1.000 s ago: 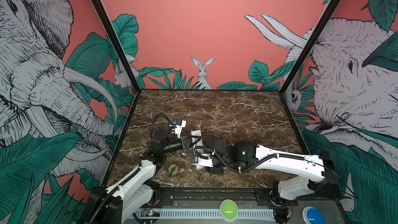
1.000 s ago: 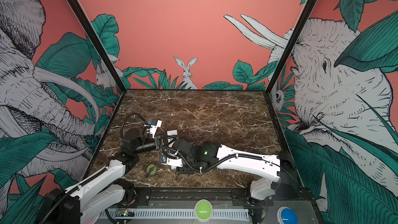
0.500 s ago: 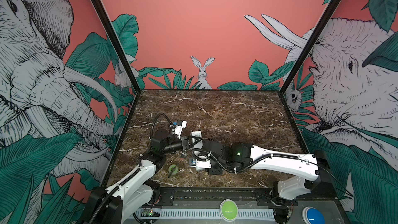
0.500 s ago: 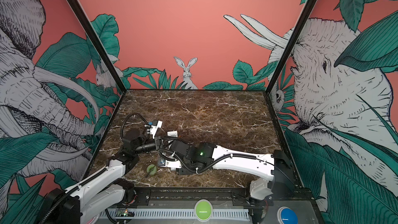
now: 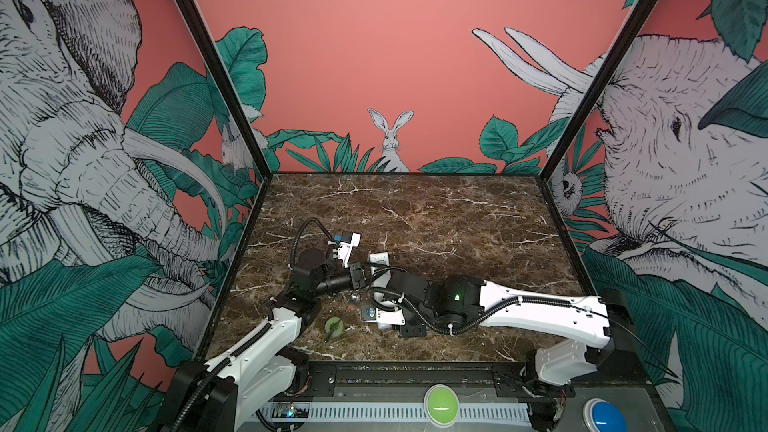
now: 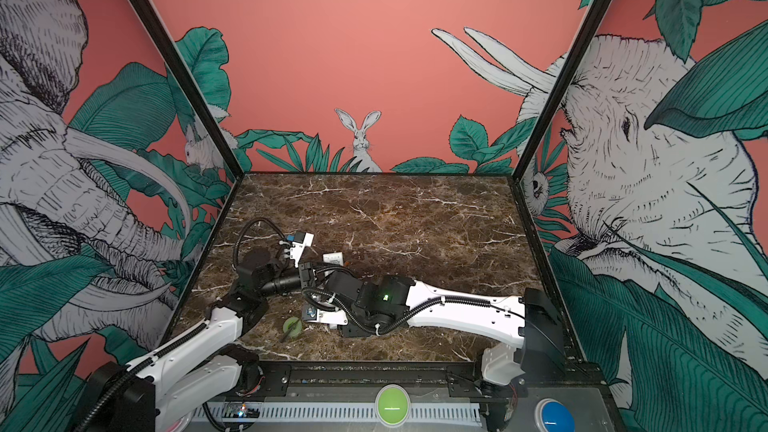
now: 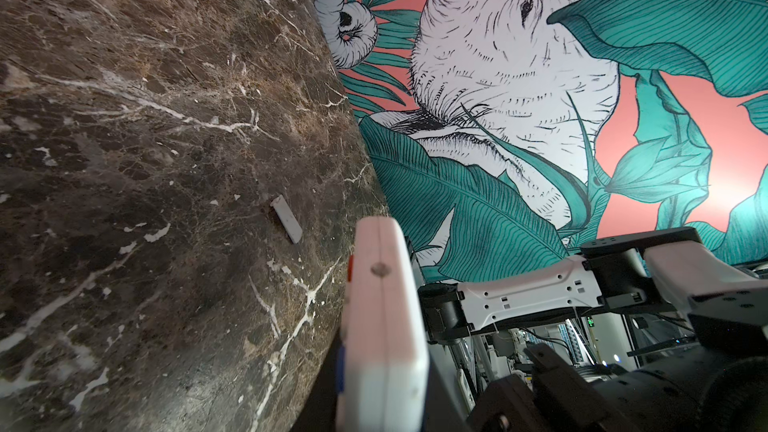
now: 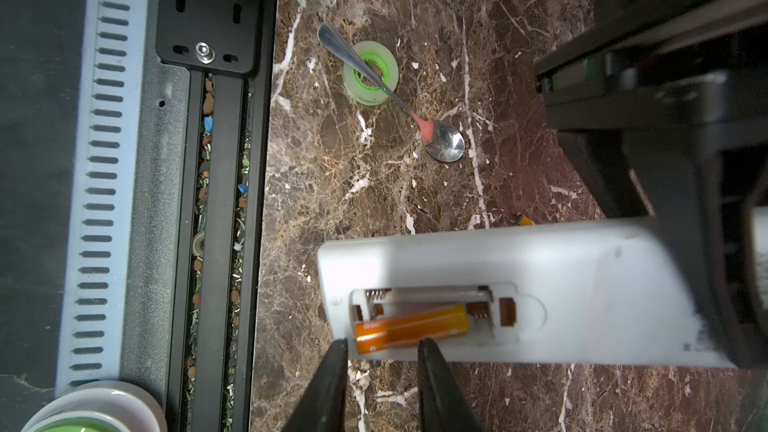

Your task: Load the batteries into the remote control

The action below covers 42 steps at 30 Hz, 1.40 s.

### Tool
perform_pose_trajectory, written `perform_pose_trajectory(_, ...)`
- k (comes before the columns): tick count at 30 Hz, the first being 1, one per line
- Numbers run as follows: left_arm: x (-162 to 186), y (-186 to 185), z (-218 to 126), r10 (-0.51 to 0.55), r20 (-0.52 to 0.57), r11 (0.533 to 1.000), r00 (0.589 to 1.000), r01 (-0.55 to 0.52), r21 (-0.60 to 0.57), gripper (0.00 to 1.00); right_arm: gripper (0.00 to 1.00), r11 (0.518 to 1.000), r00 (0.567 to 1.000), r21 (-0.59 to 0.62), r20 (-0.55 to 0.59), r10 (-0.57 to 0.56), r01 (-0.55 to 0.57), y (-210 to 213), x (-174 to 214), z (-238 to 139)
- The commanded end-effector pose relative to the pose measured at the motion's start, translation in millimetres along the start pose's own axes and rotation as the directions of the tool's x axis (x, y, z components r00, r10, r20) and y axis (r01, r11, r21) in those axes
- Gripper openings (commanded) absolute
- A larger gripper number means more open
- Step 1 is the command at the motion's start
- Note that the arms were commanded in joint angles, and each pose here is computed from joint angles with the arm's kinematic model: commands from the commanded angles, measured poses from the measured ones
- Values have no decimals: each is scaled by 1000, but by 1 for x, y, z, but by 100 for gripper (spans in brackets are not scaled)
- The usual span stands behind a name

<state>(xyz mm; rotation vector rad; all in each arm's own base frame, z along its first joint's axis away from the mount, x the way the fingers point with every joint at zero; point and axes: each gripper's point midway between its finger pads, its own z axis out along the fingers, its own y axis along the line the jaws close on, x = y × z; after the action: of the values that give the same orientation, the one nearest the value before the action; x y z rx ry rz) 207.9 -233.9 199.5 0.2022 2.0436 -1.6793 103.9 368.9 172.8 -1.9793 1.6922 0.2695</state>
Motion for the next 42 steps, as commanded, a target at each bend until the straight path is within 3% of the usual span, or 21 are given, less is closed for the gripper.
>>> perform_pose_trajectory(1, -6, -12, -2, 31, 13, 999, 999, -31, 37, 0, 29, 1000, 999, 6, 32, -17, 17, -1, -13, -2)
perform_pose_trajectory(42, -6, -13, -2, 20, 15, 999, 1000, -20, 49, 0, 18, 989, 999, 146, -42, 22, -16, -27, -4, 21)
